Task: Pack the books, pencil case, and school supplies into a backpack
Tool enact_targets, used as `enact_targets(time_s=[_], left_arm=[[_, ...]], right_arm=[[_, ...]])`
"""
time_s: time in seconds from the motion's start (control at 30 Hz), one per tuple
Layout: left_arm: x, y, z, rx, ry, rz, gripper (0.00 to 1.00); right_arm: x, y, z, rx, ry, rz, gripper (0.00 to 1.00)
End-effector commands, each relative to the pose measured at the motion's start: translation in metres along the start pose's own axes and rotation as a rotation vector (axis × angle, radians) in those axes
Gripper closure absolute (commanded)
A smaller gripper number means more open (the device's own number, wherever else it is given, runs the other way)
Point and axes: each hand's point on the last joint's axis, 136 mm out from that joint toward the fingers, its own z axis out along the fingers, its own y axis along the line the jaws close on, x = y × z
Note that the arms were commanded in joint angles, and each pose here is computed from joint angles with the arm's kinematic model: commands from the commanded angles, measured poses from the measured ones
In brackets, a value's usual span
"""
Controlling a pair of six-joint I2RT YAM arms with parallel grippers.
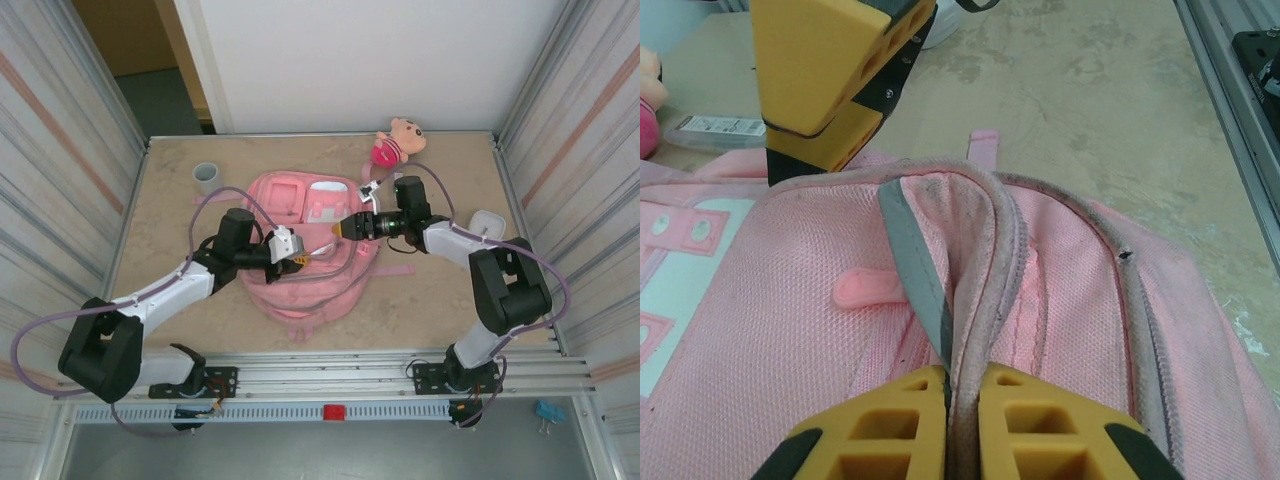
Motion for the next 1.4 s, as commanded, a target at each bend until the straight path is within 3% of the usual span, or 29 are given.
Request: enact_targets(time_s=[0.0,0.1,0.2,0.3,0.4,0.5,0.6,0.93,1.03,1.13,1.37], left_arm=[[-0.031,0.019,-0.010,-0.093,-0.072,0.067,0.88],[-0.027,0.025,-0.010,-0.129,-0.051,0.072,0.87],[-0.026,0.026,-0.011,-0.132,-0.046,0.071,0.87],[-0.028,0.026,-0.011,-0.128,-0.048,0.073,0.87],[-0.029,0.024,-0.012,-0.123,-0.053,0.075,0.87],[-0.033,0.022,-0.013,-0.113,-0.066,0.079,0.87],[-0.035,0.020,-0.014,-0.107,-0.075,0.080,0.87],[-0.035,0.023,-0.012,-0.121,-0.073,0.070,0.88],[-0.036,0.023,-0.012,-0.120,-0.075,0.074,0.88],[-0.038,0.023,-0.011,-0.122,-0.079,0.080,0.88],[-0.032,0.026,-0.007,-0.139,-0.057,0.077,0.88]], right_arm=[[0.022,0.027,-0.001,-0.112,0.072,-0.006,0.31],[0.040,0.047,-0.008,-0.152,0.104,0.007,0.39],[0.052,0.075,-0.015,-0.209,0.132,-0.008,0.54],[0.058,0.094,-0.022,-0.236,0.150,-0.025,0.57],[0.054,0.088,-0.030,-0.158,0.109,-0.039,0.56],[0.043,0.058,-0.037,0.008,0.049,-0.011,0.41],[0.033,0.039,-0.037,0.110,0.011,-0.001,0.36],[0.043,0.068,-0.009,-0.017,0.045,0.008,0.43],[0.048,0.066,-0.002,0.024,0.053,0.038,0.44],[0.055,0.064,0.005,0.053,0.070,0.061,0.50],[0.054,0.093,0.005,-0.002,0.039,0.036,0.77]])
